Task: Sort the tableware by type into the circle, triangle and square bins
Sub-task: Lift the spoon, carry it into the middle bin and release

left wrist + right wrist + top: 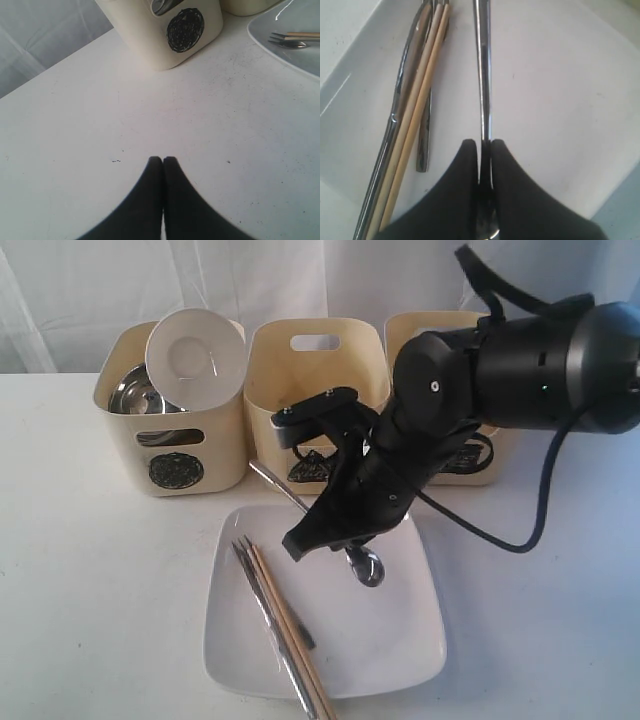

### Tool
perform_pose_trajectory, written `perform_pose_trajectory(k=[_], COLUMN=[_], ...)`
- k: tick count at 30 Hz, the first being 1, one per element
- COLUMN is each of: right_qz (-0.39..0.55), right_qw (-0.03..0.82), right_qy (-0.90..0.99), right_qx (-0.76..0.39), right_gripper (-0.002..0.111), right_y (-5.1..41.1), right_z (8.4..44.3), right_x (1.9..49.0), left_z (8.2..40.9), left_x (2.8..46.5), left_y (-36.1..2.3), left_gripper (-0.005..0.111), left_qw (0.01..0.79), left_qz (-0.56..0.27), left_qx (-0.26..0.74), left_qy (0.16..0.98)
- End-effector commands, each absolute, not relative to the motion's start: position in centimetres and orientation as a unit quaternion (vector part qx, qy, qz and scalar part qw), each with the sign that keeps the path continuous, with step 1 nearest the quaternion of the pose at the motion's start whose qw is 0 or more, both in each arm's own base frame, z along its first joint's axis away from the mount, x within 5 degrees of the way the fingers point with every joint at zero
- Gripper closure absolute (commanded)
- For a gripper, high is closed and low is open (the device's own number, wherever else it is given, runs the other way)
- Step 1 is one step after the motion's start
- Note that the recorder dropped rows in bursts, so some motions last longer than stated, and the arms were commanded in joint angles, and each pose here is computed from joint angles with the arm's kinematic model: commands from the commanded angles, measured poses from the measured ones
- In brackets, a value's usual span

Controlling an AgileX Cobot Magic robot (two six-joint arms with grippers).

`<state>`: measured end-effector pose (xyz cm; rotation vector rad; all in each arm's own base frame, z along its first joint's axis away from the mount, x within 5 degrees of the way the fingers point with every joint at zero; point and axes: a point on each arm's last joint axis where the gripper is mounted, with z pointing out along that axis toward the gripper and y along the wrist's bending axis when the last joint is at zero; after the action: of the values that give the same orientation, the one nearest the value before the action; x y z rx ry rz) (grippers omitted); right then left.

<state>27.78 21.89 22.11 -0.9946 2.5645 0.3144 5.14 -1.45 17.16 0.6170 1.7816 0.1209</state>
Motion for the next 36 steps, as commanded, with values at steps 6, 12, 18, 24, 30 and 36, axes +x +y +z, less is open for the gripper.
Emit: perform_pose_trajectory(k=[6, 12, 18, 24, 30, 36], right_qz=[0.078, 0.085, 0.09, 0.085, 0.103, 0.124], right_qw=[0.261, 0.295, 0.327, 0.356, 0.452, 0.529], right_qy=[0.902, 0.892, 0.884, 0.886, 0.852, 0.81], right_qx=[-0.336, -0.331, -0.323, -0.285, -0.243, -0.222], right_gripper=[0.108, 0.108, 0.108, 0.108, 0.108, 0.108], right_y=[21.0, 21.0, 20.6, 18.8, 17.9, 18.8], right_z=[24.5, 25.6, 26.5, 26.9, 28.7, 29.6], right_x=[28.3, 28.4, 28.7, 30.4, 32.5, 34.6], left_z=[17.1, 17.1, 17.1, 17.1, 17.1, 17.1], left_x=[5.1, 5.1, 5.1, 5.1, 5.1, 5.1], left_y=[-1.5, -1.5, -1.5, -1.5, -1.5, -1.5], left_gripper=[0.107, 0.107, 0.107, 0.107, 0.107, 0.107], left_qw=[0.587, 0.587, 0.587, 0.587, 0.587, 0.587], left_qz=[0.049, 0.049, 0.049, 0.049, 0.049, 0.049], left_qx=[0.264, 0.264, 0.264, 0.264, 0.264, 0.264], left_qy=[0.763, 0.763, 0.763, 0.763, 0.763, 0.763])
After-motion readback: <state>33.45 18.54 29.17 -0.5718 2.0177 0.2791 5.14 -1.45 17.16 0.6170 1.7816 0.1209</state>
